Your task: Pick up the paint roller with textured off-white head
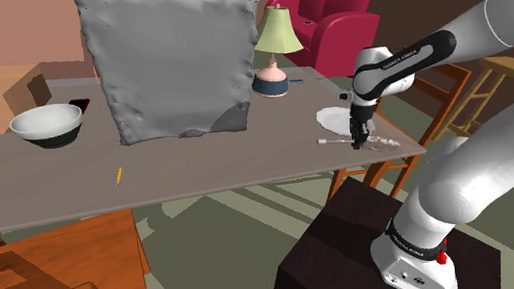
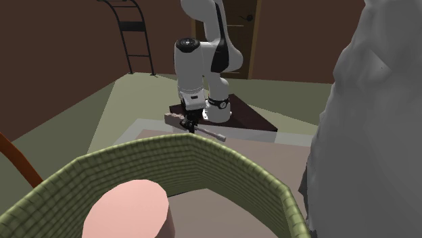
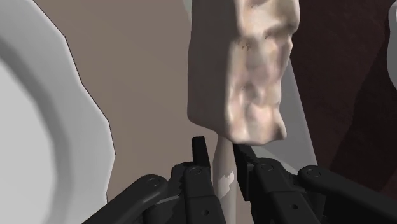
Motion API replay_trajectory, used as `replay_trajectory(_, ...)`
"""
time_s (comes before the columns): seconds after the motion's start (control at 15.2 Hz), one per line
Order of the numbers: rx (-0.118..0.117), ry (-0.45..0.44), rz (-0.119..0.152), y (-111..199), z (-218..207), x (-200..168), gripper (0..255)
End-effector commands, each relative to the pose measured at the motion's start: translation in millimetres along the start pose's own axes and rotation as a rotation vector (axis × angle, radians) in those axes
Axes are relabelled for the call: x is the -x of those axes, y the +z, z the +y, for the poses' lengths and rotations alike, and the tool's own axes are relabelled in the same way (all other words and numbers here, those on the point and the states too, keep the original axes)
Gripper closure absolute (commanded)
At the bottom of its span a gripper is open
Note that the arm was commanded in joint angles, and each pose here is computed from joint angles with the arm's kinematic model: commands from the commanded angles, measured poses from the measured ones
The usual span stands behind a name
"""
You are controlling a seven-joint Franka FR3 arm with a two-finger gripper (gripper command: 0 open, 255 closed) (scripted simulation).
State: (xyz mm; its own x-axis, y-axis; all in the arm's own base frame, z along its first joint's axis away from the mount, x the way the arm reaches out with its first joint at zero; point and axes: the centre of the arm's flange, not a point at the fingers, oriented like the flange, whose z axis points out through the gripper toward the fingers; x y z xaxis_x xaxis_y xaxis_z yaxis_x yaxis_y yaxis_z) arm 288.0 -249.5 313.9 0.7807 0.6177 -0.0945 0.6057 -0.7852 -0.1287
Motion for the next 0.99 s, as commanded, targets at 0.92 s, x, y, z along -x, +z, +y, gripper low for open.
replay_trajectory(0.92,0.000,0.000,0.000,-72,-10,7,255)
